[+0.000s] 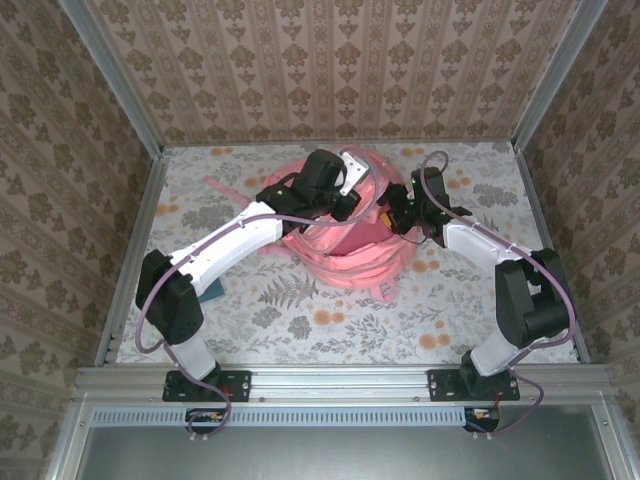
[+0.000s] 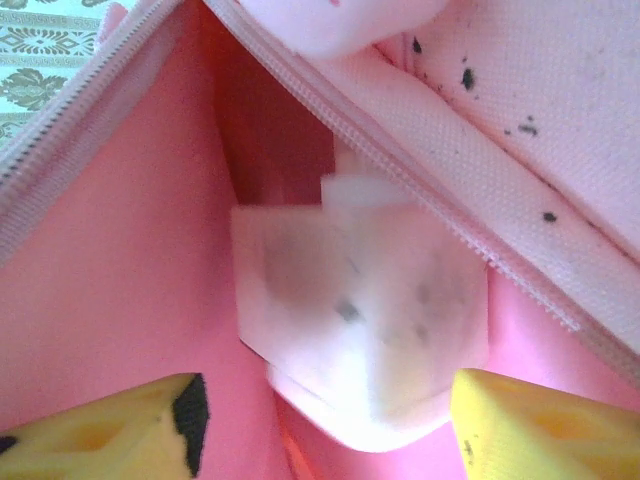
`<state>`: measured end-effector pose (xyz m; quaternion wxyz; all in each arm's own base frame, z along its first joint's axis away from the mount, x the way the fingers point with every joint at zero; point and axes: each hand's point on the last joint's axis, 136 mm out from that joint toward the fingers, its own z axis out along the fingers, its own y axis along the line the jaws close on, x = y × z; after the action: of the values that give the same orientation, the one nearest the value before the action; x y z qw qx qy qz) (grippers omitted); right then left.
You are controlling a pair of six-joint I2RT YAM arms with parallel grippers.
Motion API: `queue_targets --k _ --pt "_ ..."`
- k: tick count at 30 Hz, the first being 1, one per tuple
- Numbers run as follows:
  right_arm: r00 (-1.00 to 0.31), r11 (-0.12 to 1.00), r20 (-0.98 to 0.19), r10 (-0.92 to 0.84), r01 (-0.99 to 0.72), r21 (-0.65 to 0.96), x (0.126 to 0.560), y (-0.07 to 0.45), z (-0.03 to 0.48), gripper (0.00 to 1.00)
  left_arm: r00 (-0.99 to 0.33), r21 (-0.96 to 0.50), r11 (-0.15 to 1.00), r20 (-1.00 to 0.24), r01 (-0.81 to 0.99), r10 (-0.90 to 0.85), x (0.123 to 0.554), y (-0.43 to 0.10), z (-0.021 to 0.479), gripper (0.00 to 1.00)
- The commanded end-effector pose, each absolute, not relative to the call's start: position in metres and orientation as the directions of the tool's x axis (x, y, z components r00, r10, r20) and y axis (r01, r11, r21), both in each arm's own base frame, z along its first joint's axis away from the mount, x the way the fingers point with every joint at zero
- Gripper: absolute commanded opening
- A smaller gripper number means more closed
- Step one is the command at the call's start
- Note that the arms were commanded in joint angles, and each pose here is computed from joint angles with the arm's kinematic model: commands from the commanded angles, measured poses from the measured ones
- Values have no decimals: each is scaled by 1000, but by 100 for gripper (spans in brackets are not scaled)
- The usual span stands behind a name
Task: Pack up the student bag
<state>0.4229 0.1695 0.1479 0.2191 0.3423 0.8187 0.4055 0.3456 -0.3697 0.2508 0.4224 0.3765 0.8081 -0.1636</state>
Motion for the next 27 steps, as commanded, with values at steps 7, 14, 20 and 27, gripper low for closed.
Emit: queue_targets --k 7,14,20,27 --pt "-692 449 -48 720 413 792 425 173 129 45 -250 29 644 -907 765 338 347 -387 311 0" --pt "-737 370 -37 675 295 881 448 204 147 33 -263 16 642 -904 767 336 346 -388 307 0" --pt "-783 305 -13 622 227 925 447 221 167 34 -297 -3 665 -896 747 331 352 -386 300 0" --pt "-736 371 -3 677 338 865 408 182 159 47 -334 -30 686 -889 727 315 364 -380 293 0"
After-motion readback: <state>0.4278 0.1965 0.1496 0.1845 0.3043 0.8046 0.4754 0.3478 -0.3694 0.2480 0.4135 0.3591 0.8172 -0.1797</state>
